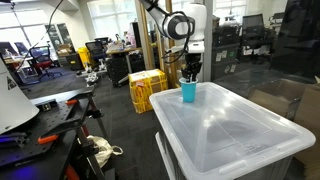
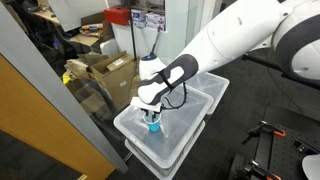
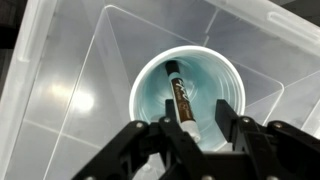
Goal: Take the marker out of the light blue cup
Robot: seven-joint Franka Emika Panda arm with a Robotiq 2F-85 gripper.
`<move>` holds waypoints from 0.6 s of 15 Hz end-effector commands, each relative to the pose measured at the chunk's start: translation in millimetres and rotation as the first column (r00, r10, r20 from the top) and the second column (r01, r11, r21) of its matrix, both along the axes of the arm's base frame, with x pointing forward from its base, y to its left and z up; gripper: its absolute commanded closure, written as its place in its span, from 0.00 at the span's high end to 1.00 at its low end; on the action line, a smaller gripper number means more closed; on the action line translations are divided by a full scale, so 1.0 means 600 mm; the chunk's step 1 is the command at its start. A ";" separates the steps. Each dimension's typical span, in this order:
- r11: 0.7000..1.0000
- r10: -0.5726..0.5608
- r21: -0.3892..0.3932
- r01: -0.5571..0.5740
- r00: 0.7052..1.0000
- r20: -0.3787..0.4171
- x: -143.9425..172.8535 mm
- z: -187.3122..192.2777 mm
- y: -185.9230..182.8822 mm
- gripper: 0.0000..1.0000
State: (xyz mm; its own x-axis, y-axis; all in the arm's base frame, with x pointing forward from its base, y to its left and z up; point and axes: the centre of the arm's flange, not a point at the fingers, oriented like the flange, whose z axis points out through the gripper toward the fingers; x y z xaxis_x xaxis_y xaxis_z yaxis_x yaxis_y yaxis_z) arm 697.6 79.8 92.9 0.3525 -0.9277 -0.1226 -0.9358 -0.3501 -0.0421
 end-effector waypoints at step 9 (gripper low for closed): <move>0.990 -0.128 -0.061 0.124 0.989 -0.068 0.021 0.000 0.025 0.52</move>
